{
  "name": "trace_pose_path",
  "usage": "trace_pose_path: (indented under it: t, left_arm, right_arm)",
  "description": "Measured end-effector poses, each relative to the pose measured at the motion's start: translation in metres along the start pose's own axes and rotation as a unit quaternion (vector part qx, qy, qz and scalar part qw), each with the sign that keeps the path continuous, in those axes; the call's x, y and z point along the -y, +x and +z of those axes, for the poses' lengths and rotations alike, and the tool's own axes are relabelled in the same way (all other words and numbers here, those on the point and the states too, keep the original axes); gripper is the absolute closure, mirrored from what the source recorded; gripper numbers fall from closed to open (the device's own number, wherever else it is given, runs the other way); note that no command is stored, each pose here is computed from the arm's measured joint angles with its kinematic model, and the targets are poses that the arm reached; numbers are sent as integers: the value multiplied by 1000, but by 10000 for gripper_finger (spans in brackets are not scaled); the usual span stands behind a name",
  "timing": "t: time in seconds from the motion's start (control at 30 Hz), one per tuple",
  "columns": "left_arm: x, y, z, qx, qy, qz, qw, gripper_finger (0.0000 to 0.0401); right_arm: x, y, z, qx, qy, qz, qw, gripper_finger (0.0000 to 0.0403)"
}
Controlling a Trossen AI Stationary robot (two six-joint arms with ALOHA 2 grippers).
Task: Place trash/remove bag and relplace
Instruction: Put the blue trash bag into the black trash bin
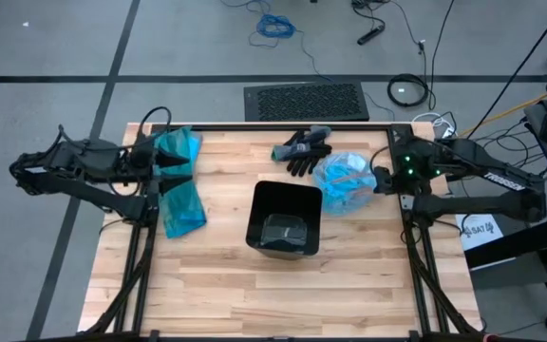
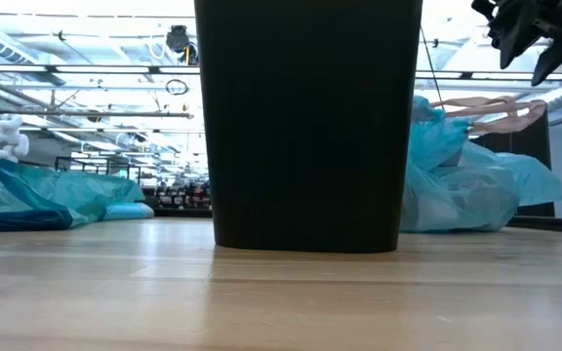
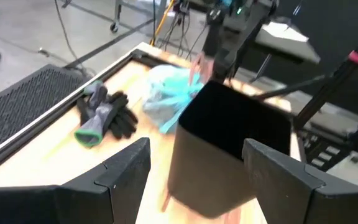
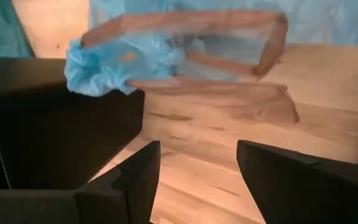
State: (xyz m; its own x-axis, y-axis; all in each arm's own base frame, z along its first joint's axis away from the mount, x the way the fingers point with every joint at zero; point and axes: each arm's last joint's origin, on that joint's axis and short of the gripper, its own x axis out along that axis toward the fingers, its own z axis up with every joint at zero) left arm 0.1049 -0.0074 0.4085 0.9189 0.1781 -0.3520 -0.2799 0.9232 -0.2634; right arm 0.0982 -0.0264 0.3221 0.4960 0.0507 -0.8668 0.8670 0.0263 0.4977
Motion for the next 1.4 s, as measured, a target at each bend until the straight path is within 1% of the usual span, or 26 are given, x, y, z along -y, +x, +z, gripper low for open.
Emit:
trace_pose_path:
  t: [0.17,0.23,0.33,0.37,0.43,0.53,0.57,0.6,0.7,0.83,0.97,1.07,1.17,1.23,1.27,1.33,1.4]
  left_arm:
    - [-2,8,-11,-64,-6,30,998,143]
    - [-3,11,-17,-99,-13,49,994,143]
    - [-8,13,-27,-152,-51,98,982,143]
    - [-10,12,-32,-174,-71,121,975,144]
    - [-14,14,-40,-212,-112,182,954,144]
    - [-19,15,-51,-256,-175,273,911,144]
    - [-20,14,-53,-265,-191,295,898,144]
    - [-19,16,-54,-269,-208,305,890,144]
    - [-17,25,-61,-280,-250,298,877,144]
    - [-20,31,-74,-308,-269,315,856,144]
    - [-27,40,-93,-350,-292,335,825,144]
    - [-33,46,-106,-365,-306,357,803,144]
    - [-37,58,-118,-370,-333,347,795,144]
    - [-40,68,-126,-363,-350,332,797,144]
    - [-41,71,-131,-364,-356,328,796,144]
    - [-44,76,-138,-371,-367,324,789,144]
    - [-48,78,-145,-382,-374,331,778,144]
  right_arm:
    - [-3,2,-12,-2,-4,-8,1000,198]
    - [-6,3,-18,0,-6,-2,1000,198]
    - [-11,4,-29,-1,-9,18,1000,198]
    - [-13,5,-33,-2,-10,27,1000,198]
    - [-19,6,-41,-1,-12,46,999,198]
    - [-28,11,-55,3,-21,66,998,198]
    - [-31,13,-60,5,-25,71,997,198]
    - [-34,16,-65,7,-29,73,997,198]
    - [-43,27,-81,16,-40,79,996,198]
    - [-52,43,-100,23,-55,75,995,198]
    - [-58,58,-114,28,-65,63,995,198]
    - [-59,66,-119,32,-66,51,996,198]
    - [-61,71,-121,35,-73,44,996,198]
    - [-62,73,-122,37,-80,41,995,198]
    - [-62,73,-122,37,-83,40,995,198]
    - [-62,74,-122,38,-88,38,995,198]
    - [-62,74,-122,38,-95,38,994,198]
